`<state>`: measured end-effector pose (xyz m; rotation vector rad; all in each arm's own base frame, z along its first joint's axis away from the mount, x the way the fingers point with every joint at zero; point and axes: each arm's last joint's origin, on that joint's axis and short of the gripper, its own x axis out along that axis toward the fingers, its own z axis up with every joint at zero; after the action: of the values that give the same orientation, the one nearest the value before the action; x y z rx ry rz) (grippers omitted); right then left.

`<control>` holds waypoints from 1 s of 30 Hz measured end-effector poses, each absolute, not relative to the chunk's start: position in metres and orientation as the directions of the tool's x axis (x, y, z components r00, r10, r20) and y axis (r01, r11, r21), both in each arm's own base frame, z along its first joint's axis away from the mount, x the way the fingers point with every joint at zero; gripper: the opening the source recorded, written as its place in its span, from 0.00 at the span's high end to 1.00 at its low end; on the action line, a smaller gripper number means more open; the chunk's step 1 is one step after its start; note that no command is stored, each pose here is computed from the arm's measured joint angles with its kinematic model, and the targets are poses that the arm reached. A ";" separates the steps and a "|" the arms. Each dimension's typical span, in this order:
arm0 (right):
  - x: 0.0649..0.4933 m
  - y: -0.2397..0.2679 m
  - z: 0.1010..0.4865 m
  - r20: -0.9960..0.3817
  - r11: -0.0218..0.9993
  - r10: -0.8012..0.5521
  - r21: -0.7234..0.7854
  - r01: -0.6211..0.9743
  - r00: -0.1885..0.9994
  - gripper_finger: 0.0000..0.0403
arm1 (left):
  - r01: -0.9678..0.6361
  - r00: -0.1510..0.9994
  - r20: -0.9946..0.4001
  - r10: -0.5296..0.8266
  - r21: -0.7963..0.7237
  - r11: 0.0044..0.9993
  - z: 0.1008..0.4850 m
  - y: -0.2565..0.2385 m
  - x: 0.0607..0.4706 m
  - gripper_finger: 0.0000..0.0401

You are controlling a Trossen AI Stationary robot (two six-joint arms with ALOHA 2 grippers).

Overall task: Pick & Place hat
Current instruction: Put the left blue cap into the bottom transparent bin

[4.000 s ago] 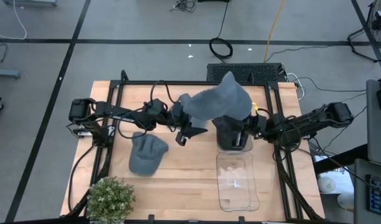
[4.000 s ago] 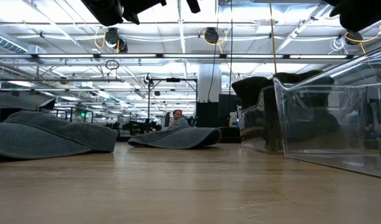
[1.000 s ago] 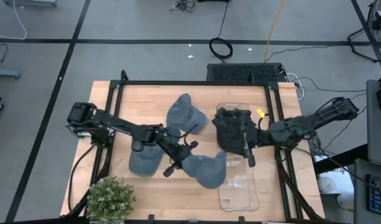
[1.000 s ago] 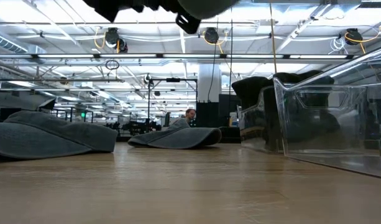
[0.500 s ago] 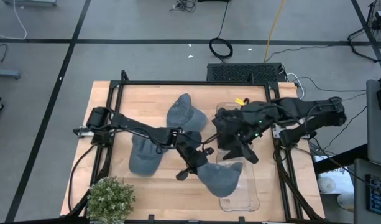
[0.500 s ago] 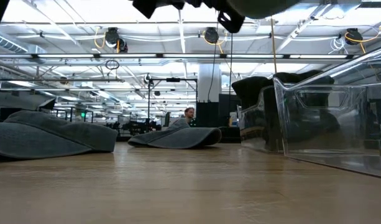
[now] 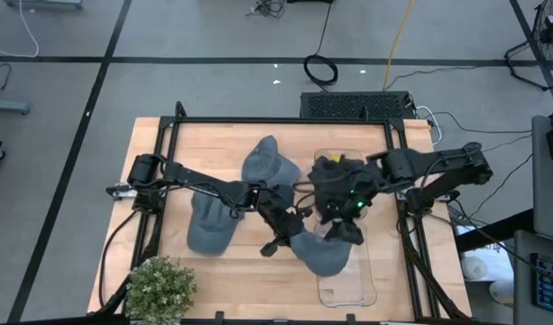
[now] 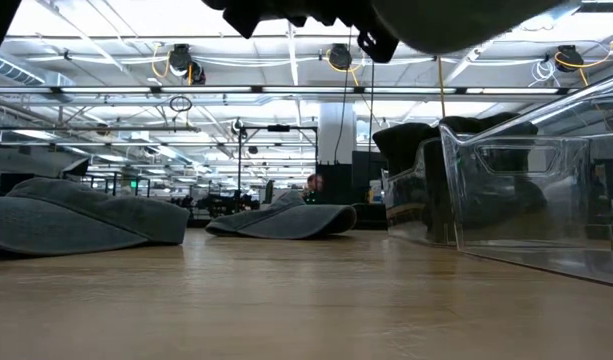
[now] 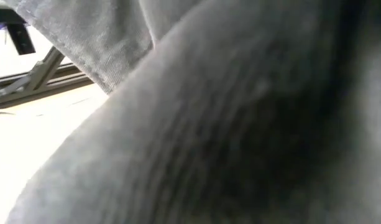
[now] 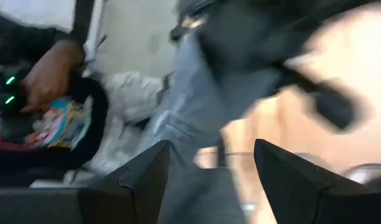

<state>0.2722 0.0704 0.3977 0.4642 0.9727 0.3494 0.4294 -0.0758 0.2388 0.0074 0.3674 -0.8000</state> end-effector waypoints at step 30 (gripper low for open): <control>0.288 0.092 0.385 -0.698 0.826 0.532 0.552 -0.113 0.479 0.44 | 0.694 0.642 -0.339 -0.688 -0.126 0.709 0.238 -0.069 0.430 0.98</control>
<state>0.2878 0.0920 0.3854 0.4708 1.0009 0.4119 0.4297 -0.0685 0.2376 0.0160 0.3792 -0.7872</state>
